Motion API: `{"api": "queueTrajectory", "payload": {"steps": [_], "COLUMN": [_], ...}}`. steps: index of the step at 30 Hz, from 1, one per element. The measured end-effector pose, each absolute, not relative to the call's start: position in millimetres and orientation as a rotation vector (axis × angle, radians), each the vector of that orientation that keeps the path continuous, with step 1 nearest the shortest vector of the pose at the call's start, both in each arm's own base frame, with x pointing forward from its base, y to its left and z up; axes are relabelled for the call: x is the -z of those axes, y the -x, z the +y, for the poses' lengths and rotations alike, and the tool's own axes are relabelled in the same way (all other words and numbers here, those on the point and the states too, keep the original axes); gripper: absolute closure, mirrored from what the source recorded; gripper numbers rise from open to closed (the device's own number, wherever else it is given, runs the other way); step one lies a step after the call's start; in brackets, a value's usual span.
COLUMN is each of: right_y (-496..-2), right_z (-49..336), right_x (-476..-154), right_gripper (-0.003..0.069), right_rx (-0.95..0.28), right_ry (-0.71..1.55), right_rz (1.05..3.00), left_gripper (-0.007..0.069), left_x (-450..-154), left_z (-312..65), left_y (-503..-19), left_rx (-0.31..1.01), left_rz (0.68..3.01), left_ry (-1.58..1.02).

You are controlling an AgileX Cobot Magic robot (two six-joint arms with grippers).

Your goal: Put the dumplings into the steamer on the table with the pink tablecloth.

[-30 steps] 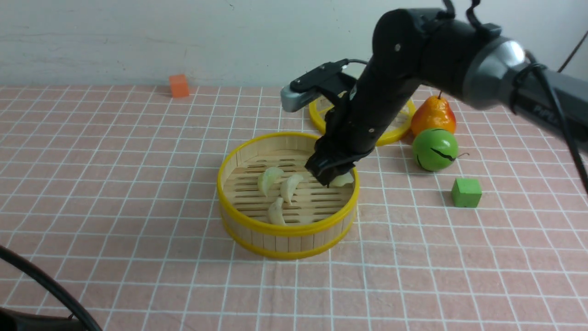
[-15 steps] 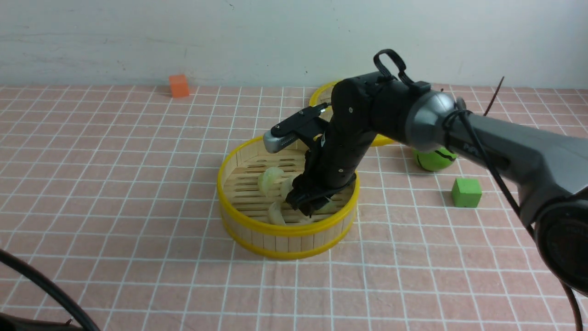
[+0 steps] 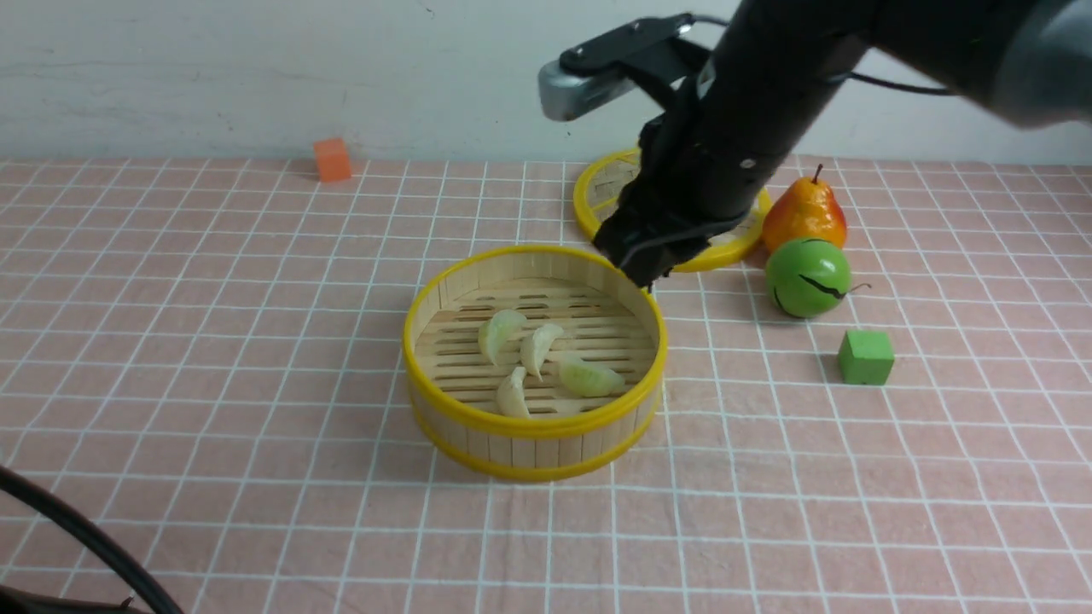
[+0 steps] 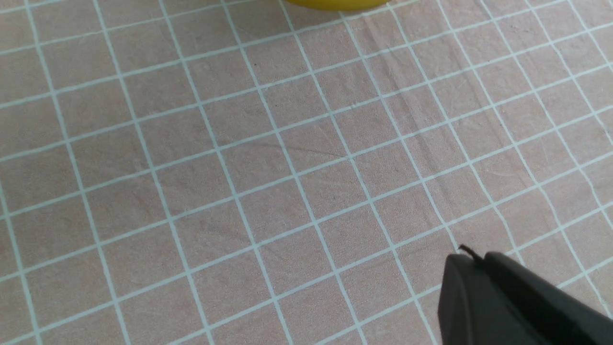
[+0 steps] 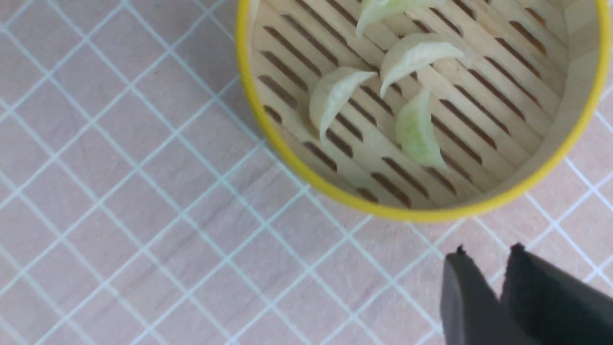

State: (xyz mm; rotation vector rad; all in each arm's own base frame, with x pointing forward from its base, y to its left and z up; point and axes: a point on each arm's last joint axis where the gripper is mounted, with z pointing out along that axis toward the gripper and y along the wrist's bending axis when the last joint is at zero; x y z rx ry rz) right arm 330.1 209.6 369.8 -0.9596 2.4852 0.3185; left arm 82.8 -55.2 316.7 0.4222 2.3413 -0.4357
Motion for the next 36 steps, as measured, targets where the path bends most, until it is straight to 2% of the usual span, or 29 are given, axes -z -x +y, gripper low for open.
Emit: {"api": "queueTrajectory", "payload": {"steps": [1,3,8,16,19,25,36], "right_y": [-317.7,-294.4,-235.8,-166.3,-152.3,-133.3,-107.5], "right_z": [202.3,188.7,154.9,115.9,107.0,94.9,75.8], "right_x": [-375.9,-381.8,-381.1,-365.4,-360.5,-348.5,-364.6], "right_gripper": [0.0643,0.0674,0.0678,0.0676,0.0676,0.0671,0.0680], "right_rx": [-0.318,-0.317,-0.338,-0.468,-0.507,-0.505,-0.438], "right_ry": [0.963,0.968,0.935,0.712,0.635,0.618,0.637], "right_rz": [2.481,2.488,2.445,2.131,2.035,2.002,1.876], "left_gripper": [0.0603,0.0599,0.0592,0.0586,0.0582,0.0573,0.0559], "left_x": [-316.6,-316.5,-316.5,-316.5,-316.5,-316.5,-316.5], "left_z": [-55.2,-55.2,-55.2,-55.2,-55.2,-55.2,-55.2], "left_y": [-82.7,-82.6,-82.6,-82.6,-82.6,-82.6,-82.6], "left_rx": [0.436,0.435,0.435,0.435,0.435,0.435,0.435], "left_rz": [2.342,2.344,2.344,2.344,2.344,2.344,2.344], "left_ry": [-0.422,-0.423,-0.423,-0.423,-0.423,-0.423,-0.423]}}
